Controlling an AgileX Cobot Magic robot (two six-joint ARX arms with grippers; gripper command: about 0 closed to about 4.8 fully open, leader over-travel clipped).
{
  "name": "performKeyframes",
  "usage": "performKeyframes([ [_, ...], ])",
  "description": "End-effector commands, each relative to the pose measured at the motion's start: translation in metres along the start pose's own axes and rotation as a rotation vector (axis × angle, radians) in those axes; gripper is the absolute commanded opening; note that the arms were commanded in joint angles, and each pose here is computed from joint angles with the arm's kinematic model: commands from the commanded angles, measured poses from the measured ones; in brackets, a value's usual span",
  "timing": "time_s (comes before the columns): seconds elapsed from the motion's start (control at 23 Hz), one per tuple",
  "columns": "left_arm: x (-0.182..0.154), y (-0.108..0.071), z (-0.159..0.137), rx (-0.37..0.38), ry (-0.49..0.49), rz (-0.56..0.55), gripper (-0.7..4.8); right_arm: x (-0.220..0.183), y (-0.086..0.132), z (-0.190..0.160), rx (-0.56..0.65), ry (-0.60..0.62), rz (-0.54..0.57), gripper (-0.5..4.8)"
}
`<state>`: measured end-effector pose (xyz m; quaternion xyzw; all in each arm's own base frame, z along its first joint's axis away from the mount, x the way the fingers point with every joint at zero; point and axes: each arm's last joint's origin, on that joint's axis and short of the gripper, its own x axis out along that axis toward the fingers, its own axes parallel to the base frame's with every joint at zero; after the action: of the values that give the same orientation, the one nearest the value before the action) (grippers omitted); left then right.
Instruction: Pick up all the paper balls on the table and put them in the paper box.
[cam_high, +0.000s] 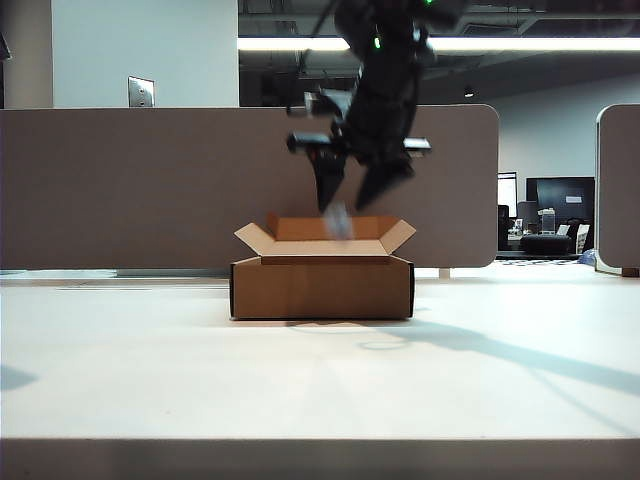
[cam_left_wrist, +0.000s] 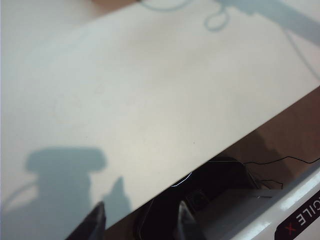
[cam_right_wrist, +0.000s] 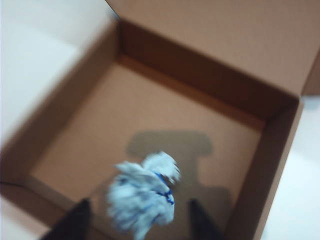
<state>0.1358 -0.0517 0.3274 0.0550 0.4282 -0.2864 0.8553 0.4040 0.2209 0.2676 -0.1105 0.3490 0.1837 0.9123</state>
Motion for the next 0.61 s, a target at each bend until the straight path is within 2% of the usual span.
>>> performKeyframes([
  [0.04,-0.001,0.0,0.002,0.01,-0.022,0.007,1.79,-0.001,-0.002,0.003,0.003,-0.014,0.0,3.17],
  [0.22,-0.002,0.001,0.007,0.026,-0.073,0.012,1.76,-0.012,-0.003,0.009,0.006,-0.045,-0.001,3.17],
  [0.39,-0.005,-0.001,0.008,0.031,-0.09,0.003,0.49,-0.042,-0.007,0.016,0.008,-0.057,-0.01,3.14],
  [0.43,-0.008,-0.002,0.006,0.037,-0.104,0.005,-0.04,-0.061,-0.01,0.019,0.01,-0.061,-0.036,3.02],
  [0.48,-0.01,-0.002,0.005,0.039,-0.111,0.01,-0.05,-0.074,-0.011,0.02,0.013,-0.061,-0.054,2.76],
  [0.56,-0.02,-0.005,0.001,0.045,-0.153,0.023,-0.05,-0.11,-0.015,0.025,0.018,-0.092,-0.057,1.71],
  [0.61,-0.023,-0.006,-0.001,0.047,-0.169,0.034,-0.05,-0.119,-0.016,0.026,0.02,-0.103,-0.054,1.49],
])
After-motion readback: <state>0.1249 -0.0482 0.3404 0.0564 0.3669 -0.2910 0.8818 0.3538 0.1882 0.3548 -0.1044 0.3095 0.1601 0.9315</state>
